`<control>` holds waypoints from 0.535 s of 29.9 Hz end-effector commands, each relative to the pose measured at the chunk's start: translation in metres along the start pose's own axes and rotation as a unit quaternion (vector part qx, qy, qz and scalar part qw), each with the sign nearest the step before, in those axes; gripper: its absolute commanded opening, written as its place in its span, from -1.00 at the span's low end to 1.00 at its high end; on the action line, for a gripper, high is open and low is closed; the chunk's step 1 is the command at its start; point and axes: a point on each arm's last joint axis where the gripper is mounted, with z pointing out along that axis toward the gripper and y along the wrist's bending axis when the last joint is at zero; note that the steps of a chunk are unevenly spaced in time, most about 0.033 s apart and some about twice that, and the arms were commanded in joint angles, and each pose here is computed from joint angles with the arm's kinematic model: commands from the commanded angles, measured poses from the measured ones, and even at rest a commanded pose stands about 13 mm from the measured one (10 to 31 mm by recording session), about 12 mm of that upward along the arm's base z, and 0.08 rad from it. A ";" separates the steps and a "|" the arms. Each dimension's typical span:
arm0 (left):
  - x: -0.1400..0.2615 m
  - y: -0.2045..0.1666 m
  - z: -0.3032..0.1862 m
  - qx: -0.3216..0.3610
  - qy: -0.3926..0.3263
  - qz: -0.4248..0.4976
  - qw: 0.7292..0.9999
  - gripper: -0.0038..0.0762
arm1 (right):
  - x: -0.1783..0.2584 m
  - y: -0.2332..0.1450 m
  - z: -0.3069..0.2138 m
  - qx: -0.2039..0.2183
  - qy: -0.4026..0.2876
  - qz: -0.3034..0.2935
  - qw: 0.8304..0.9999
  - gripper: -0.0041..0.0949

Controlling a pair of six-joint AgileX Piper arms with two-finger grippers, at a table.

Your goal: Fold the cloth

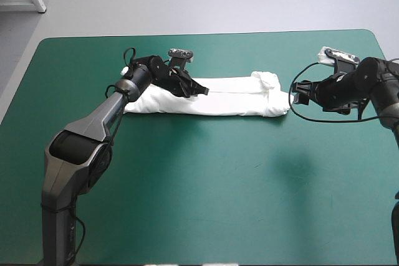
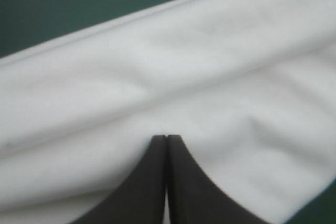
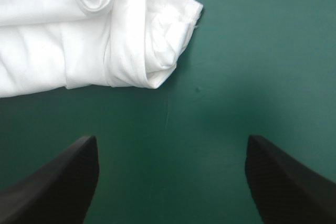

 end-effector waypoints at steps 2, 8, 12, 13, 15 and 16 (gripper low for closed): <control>-0.012 -0.008 -0.009 0.006 -0.039 -0.003 0.999 -0.93 | -0.012 0.004 0.008 -0.040 -0.017 0.001 0.999 0.52; -0.008 -0.005 0.000 0.004 -0.028 -0.004 1.000 -0.93 | -0.020 -0.001 0.056 -0.076 0.002 0.020 0.997 0.52; -0.007 -0.005 0.000 0.006 -0.023 -0.004 1.000 -0.93 | -0.022 -0.004 0.087 -0.100 0.015 0.029 0.994 0.52; -0.007 -0.005 0.000 0.007 -0.019 -0.005 1.000 -0.93 | -0.023 -0.004 0.094 -0.111 0.016 0.029 0.993 0.52; -0.006 -0.006 0.000 0.009 -0.014 -0.005 1.000 -0.93 | -0.024 -0.003 0.104 -0.131 0.015 0.036 0.991 0.51; -0.005 -0.006 0.000 0.010 -0.011 -0.005 1.000 -0.93 | -0.025 -0.002 0.110 -0.143 0.012 0.041 0.989 0.49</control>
